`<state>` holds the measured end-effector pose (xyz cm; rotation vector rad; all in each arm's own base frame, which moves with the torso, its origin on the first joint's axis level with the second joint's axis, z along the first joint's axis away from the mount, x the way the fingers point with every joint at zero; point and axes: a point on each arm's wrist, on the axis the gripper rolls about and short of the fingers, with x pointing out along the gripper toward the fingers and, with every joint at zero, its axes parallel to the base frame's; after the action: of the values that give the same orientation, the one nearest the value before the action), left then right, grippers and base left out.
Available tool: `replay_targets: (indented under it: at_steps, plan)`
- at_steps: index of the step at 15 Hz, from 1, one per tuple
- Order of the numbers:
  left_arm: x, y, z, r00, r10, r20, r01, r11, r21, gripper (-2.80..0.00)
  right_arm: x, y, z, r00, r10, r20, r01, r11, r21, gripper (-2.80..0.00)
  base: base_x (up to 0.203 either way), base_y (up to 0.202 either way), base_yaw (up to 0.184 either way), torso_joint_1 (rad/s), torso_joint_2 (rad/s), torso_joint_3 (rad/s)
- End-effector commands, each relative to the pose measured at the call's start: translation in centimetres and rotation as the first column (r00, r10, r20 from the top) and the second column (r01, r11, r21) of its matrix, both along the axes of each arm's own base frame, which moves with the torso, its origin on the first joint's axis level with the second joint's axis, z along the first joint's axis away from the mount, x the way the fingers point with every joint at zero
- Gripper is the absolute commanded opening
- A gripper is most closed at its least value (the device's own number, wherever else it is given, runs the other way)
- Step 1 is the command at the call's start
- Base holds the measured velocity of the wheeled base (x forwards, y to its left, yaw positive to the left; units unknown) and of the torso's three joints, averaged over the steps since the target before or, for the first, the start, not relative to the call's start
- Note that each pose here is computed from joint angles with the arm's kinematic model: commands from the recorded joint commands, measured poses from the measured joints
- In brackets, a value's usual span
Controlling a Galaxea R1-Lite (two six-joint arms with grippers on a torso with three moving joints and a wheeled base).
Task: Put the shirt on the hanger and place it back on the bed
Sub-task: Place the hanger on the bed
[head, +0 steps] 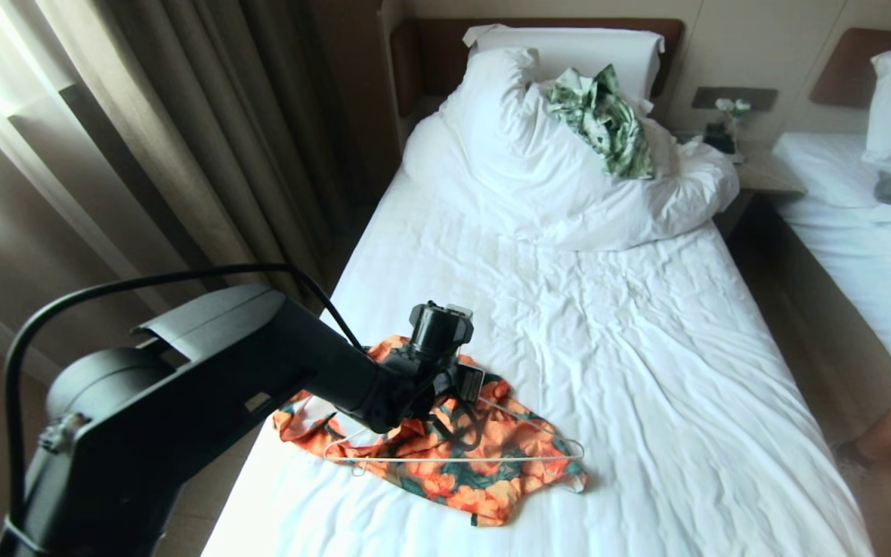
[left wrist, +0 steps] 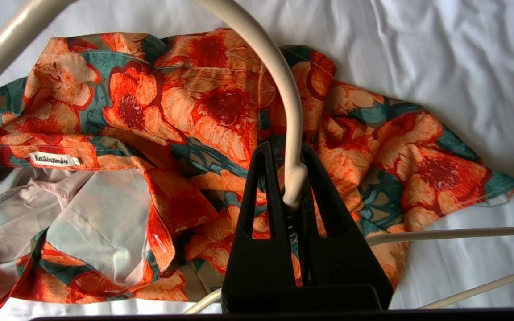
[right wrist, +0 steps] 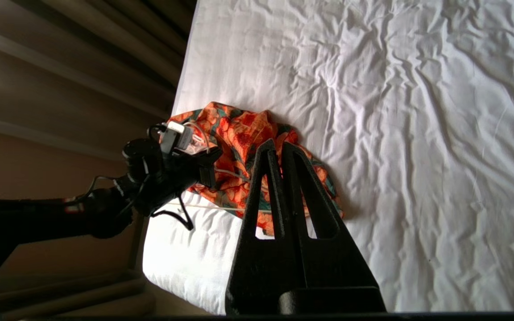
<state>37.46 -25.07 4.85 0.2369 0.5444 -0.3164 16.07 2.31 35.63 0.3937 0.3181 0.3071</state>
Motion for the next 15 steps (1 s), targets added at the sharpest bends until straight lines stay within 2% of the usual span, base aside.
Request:
replay_targets:
  at_steps: [1,3,6,8,9,10,12,15]
  plan:
    - [1.4,0.3,-3.0,0.999,0.020,-0.038,-0.019,1.000,0.024,-2.80,-0.1,0.1,-0.1,1.000,0.014,-0.003,-0.014,1.000,0.001,-2.80,0.000,0.000,0.000,0.000,0.00,0.000]
    - [1.9,0.1,-3.8,0.999,0.019,-0.043,-0.017,0.999,0.028,-2.80,-0.2,0.1,-0.1,0.999,0.047,-0.003,-0.047,0.999,0.005,-2.80,0.000,0.000,0.000,0.000,0.00,0.000]
    - [3.1,0.4,-4.3,0.999,0.000,-0.038,0.001,1.000,0.021,-2.80,-0.2,0.2,-0.2,0.999,0.053,-0.007,-0.053,0.999,0.005,-2.80,0.000,0.000,0.000,0.000,0.00,0.000]
    - [4.1,0.8,-5.5,0.999,-0.002,-0.041,0.004,0.999,0.033,-2.80,0.0,0.2,-0.4,0.998,0.054,-0.014,-0.053,0.999,0.002,-2.80,0.000,0.000,0.000,0.000,0.00,0.000]
    - [4.8,1.1,-6.1,0.999,0.003,-0.035,-0.002,0.999,0.039,-0.86,0.2,0.2,-0.4,0.998,0.054,-0.017,-0.054,0.999,0.001,-2.80,0.000,0.000,0.000,0.000,0.00,0.000]
    - [5.6,1.5,-6.4,1.000,0.011,-0.026,-0.010,0.999,0.042,0.00,0.3,0.2,-0.5,0.998,0.054,-0.022,-0.054,0.999,0.001,-2.80,0.000,0.000,0.000,0.000,0.00,0.000]
    - [6.3,1.7,-6.0,1.000,0.018,-0.003,-0.018,0.999,0.035,0.00,0.5,0.3,-0.6,0.998,0.054,-0.029,-0.054,0.999,0.001,-2.80,0.000,0.000,0.000,0.000,0.00,0.000]
    - [5.1,1.5,-5.1,1.000,0.008,-0.012,-0.008,0.999,0.046,0.00,0.6,0.2,-0.6,0.998,0.051,-0.026,-0.051,0.999,0.000,-2.80,0.000,0.000,0.000,0.000,0.00,0.000]
